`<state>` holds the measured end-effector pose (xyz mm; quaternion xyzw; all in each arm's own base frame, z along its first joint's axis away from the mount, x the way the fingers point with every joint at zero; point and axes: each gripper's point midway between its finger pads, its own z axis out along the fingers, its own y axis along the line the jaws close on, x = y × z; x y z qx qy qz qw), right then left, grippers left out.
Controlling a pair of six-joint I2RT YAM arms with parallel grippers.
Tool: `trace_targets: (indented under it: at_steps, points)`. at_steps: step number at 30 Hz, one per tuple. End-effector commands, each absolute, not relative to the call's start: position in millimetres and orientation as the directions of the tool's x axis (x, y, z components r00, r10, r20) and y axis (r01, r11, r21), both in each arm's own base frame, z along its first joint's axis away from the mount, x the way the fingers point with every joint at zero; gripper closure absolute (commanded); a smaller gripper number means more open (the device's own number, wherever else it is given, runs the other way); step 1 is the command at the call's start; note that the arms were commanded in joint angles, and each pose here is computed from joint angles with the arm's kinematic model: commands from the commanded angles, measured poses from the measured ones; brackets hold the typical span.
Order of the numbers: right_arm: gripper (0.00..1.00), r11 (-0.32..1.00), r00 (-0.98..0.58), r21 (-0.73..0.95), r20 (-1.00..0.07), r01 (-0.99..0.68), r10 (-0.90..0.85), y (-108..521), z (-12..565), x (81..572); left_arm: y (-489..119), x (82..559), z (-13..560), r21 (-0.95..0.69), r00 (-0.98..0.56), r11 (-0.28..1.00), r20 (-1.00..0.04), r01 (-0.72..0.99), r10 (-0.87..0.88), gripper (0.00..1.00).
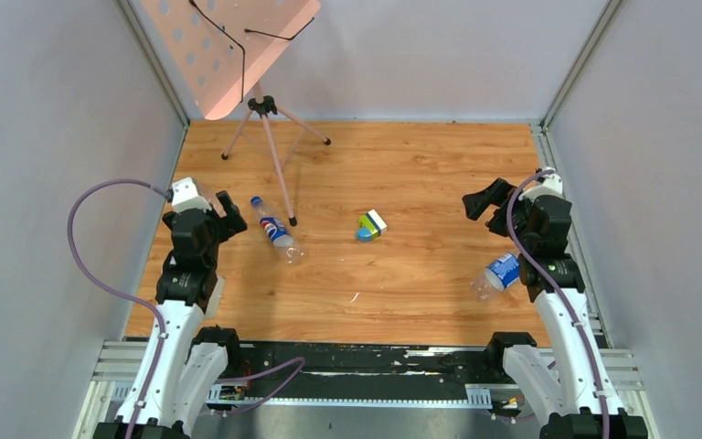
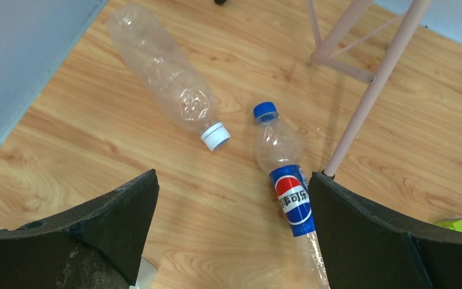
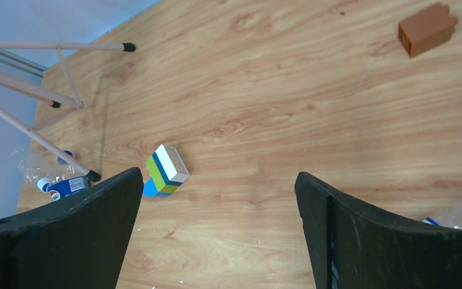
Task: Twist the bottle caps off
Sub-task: Pick up the plastic bottle at the center of the board.
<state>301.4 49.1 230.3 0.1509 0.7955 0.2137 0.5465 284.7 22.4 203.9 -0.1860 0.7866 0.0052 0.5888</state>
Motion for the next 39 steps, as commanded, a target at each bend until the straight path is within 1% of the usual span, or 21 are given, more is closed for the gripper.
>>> trace_targets:
  at_steps: [1, 3, 4, 6, 7, 10, 12, 14, 16, 18, 23, 28, 33, 39]
  points:
    - [0.0, 0.812, -0.356, 0.578, -0.745, 0.081, 0.565, 48.2, 218.8, 298.3, 25.8, 279.3, 200.6, -0.269, -0.21, 0.9, -0.912, -0.342, -0.353, 0.0]
    - [0.0, 0.826, -0.383, 0.563, -0.755, 0.038, 0.532, 54.3, 216.0, 291.4, 24.5, 275.9, 203.4, -0.303, -0.192, 0.888, -0.903, -0.347, -0.384, 0.0]
    - [0.0, 0.822, -0.379, 0.568, -0.752, 0.045, 0.54, 53.5, 214.6, 289.8, 23.6, 273.5, 201.7, -0.306, -0.202, 0.886, -0.898, -0.349, -0.39, 0.0]
    - [0.0, 0.778, -0.343, 0.616, -0.709, 0.125, 0.617, 46.5, 210.0, 288.1, 21.6, 269.2, 203.8, -0.323, -0.207, 0.88, -0.889, -0.349, -0.408, 0.0]
    - [0.0, 0.762, -0.341, 0.635, -0.693, 0.128, 0.635, 48.3, 209.5, 286.0, 20.9, 268.0, 207.7, -0.345, -0.196, 0.87, -0.882, -0.353, -0.429, 0.0]
    - [0.0, 0.771, -0.403, 0.635, -0.695, 0.043, 0.595, 63.7, 208.5, 280.2, 23.3, 259.4, 205.7, -0.368, -0.2, 0.842, -0.86, -0.395, -0.47, 0.0]
    - [0.0, 0.759, -0.426, 0.65, -0.675, 0.045, 0.603, 67.7, 204.3, 279.3, 20.9, 256.6, 208.7, -0.363, -0.207, 0.854, -0.865, -0.374, -0.458, 0.0]
    - [0.0, 0.741, -0.426, 0.664, -0.644, 0.101, 0.635, 64.0, 198.2, 280.1, 16.5, 254.7, 210.4, -0.386, -0.2, 0.852, -0.859, -0.353, -0.472, 0.0]
    - [0.0, 0.731, -0.42, 0.663, -0.625, 0.159, 0.658, 58.1, 191.2, 281.5, 6.2, 255.2, 213.7, -0.41, -0.202, 0.864, -0.856, -0.293, -0.475, 0.0]
    - [0.0, 0.732, -0.42, 0.653, -0.619, 0.193, 0.664, 54.2, 186.8, 282.5, -4.3, 256.5, 218.5, -0.424, -0.206, 0.877, -0.859, -0.225, -0.468, 0.0]
    - [0.0, 0.735, -0.409, 0.625, -0.618, 0.262, 0.671, 43.5, 183.2, 284.3, -16.7, 256.7, 217.6, -0.434, -0.249, 0.885, -0.85, -0.168, -0.464, 0.0]
    - [0.0, 0.736, -0.42, 0.617, -0.611, 0.278, 0.671, 42.9, 182.6, 285.5, -26.7, 255.7, 211.8, -0.439, -0.303, 0.889, -0.836, -0.131, -0.457, 0.0]
    - [0.0, 0.751, -0.477, 0.614, -0.599, 0.241, 0.643, 52.0, 179.7, 286.9, -40.3, 252.6, 211.1, -0.486, -0.311, 0.871, -0.819, -0.068, -0.482, 0.0]
    - [0.0, 0.745, -0.529, 0.625, -0.562, 0.232, 0.636, 60.9, 173.9, 287.5, -52.5, 250.9, 201.7, -0.513, -0.366, 0.858, -0.793, -0.03, -0.487, 0.0]
